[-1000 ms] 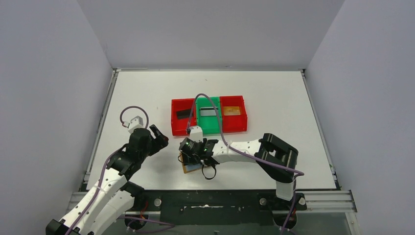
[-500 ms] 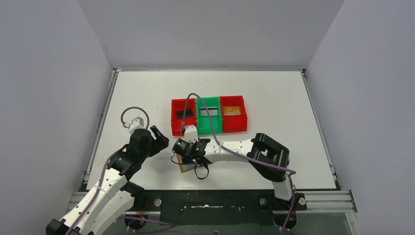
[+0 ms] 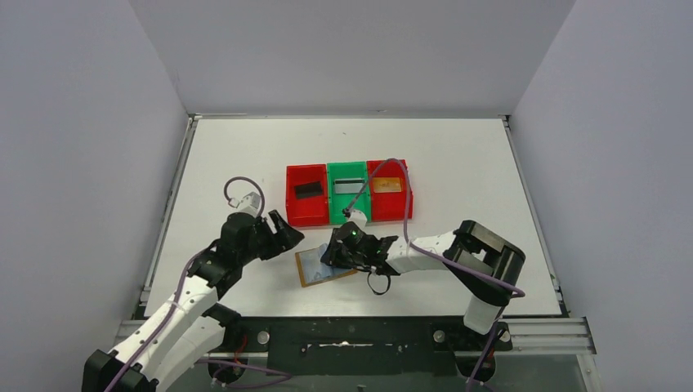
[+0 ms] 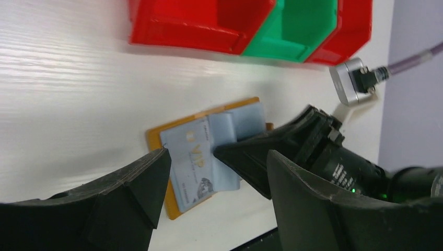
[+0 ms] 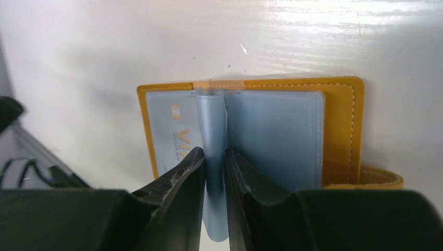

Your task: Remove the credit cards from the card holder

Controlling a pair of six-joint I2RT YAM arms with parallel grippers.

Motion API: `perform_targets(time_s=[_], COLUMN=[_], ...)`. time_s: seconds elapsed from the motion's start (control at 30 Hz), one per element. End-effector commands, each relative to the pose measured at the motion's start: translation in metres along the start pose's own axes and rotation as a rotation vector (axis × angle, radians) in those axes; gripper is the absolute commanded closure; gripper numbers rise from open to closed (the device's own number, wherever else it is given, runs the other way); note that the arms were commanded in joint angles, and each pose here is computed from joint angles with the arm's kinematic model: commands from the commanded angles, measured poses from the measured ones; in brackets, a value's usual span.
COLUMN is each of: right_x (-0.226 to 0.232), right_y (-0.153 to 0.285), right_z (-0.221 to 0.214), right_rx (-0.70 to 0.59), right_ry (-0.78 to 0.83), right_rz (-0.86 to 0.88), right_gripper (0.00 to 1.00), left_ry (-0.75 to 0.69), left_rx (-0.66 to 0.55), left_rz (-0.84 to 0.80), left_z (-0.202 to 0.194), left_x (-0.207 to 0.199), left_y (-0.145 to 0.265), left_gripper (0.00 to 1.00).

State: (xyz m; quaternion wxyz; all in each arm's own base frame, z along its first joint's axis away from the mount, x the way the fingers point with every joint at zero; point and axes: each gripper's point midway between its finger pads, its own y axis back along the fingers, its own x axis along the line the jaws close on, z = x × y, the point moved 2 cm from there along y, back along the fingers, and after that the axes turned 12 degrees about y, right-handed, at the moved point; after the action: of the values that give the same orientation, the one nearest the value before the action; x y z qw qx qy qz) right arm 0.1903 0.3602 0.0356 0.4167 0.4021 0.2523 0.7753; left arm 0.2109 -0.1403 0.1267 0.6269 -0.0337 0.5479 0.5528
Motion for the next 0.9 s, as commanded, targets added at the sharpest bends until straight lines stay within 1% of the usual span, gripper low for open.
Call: perform_targets(time_s=[0.0,0.13,0.3,0.43,0.63,0.77,0.8,0.87], right_x=[0.024,0.014,0.004,-0.002,-0.005,-0.005,-0.004,-0.004], right_y=[0.006,0.007,0.005,0.006,0.006,0.005,0.006,0.007], right_z=[0.012,0.006,-0.001,-0.001,-0.003,-0.003,-0.003,-0.002], right_rx=[-0.059,-0.078,-0.084,-0.095,-0.097,-0.095,-0.095,-0.1], right_ry=[-0.168,-0.253,-0.31,-0.335,-0.355,-0.355,-0.355,-0.357], right_rz=[0.254,0.298,0.319,0.312,0.323,0.328,0.329,0.334], right_gripper=[0.78,0.78,0.79,0.78,0.77,0.76,0.76,0.75], left_ry=[-0.018,0.03,0.106,0.138,0.179,0.184,0.184,0.185], left_rx=[0.158,0.258,0.347,0.381,0.402,0.403,0.406,0.402], left_rz=[-0.247,-0.23,-0.233,-0.211,-0.178,-0.123,-0.109,-0.089], left_z=[-0.02,-0.037,-0.052,-0.06,-0.073,-0.08,-0.082,-0.084], left_x=[-0.041,-0.033,-0.031,-0.025,-0.009,0.007,0.01,0.016], left_y=[-0.006,-0.021,-0.036,-0.045,-0.053,-0.061,-0.063,-0.065], left_gripper=[0.33,0.33,0.35,0.39,0.46,0.55,0.59,0.72])
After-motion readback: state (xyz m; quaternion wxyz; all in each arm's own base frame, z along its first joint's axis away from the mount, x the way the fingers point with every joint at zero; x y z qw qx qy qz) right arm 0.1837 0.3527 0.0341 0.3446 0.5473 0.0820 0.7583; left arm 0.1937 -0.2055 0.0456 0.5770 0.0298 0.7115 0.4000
